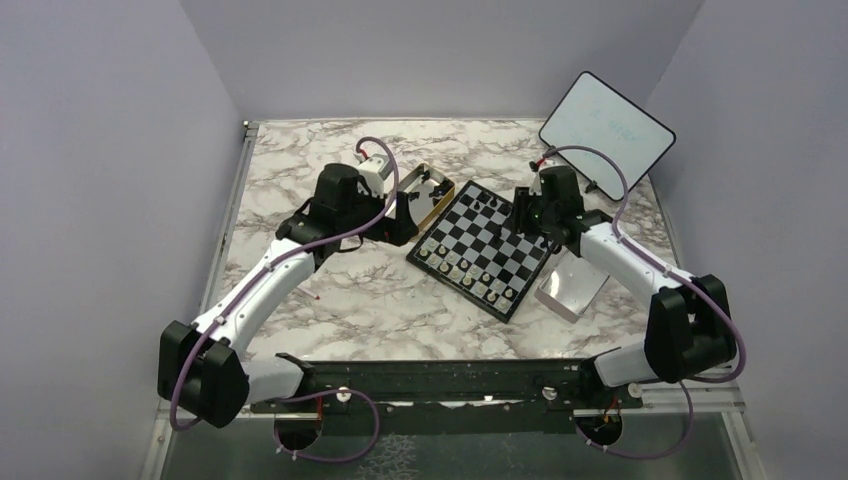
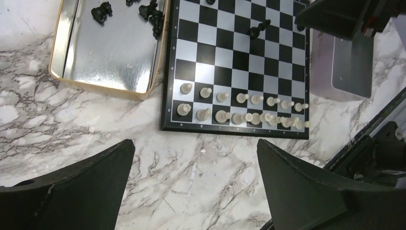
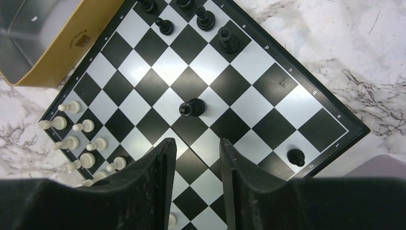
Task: Set up the chess pieces on the board
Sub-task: Place the chess piece on the chessboard, then pick up the chess piece from the chessboard.
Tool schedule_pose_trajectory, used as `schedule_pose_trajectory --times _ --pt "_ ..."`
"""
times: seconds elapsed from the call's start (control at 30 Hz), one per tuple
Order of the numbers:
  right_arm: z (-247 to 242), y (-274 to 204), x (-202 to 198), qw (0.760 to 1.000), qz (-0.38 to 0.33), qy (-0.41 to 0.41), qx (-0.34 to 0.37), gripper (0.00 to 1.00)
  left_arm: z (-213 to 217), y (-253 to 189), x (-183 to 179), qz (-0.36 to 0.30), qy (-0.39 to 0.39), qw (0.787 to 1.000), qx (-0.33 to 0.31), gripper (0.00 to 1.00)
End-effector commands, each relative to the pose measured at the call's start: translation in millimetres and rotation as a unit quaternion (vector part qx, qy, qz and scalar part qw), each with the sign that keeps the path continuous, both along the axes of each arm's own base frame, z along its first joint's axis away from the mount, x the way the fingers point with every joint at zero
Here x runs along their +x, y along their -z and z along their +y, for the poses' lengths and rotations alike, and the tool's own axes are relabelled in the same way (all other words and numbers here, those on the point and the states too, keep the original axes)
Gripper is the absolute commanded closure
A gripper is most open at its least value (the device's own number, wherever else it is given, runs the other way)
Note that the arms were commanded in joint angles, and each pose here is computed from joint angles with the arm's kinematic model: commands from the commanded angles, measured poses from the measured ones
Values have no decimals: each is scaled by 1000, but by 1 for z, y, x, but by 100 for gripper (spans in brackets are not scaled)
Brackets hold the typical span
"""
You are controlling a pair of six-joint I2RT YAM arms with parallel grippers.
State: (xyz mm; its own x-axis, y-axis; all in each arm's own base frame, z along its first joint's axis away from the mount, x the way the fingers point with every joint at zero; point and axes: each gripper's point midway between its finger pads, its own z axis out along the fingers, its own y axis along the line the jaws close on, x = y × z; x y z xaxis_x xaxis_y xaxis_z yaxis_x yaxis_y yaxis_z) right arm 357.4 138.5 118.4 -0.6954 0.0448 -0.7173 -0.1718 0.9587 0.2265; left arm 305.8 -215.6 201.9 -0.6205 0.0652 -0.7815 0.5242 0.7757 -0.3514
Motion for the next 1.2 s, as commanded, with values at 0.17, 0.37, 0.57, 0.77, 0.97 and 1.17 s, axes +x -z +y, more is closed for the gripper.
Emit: schedule_pose_trajectory --times 0.17,0.37,0.57,0.77,0.97,1.17 --pt "10 16 23 999 4 0 -33 54 29 11 -26 -21 -19 999 37 1" --pt "16 27 34 999 11 -1 -35 53 45 -9 -26 -67 -57 995 39 1" --pt "26 37 38 999 27 -11 -38 53 44 -14 -29 -77 -52 995 31 1" --pt "27 42 40 998 31 -12 -55 62 44 -14 -29 -78 -50 995 31 1" --pt "24 44 36 997 37 -8 -62 74 42 -12 -30 -73 -46 996 31 1" --pt "11 36 41 996 26 25 -81 77 42 -12 -31 -74 -44 996 30 1"
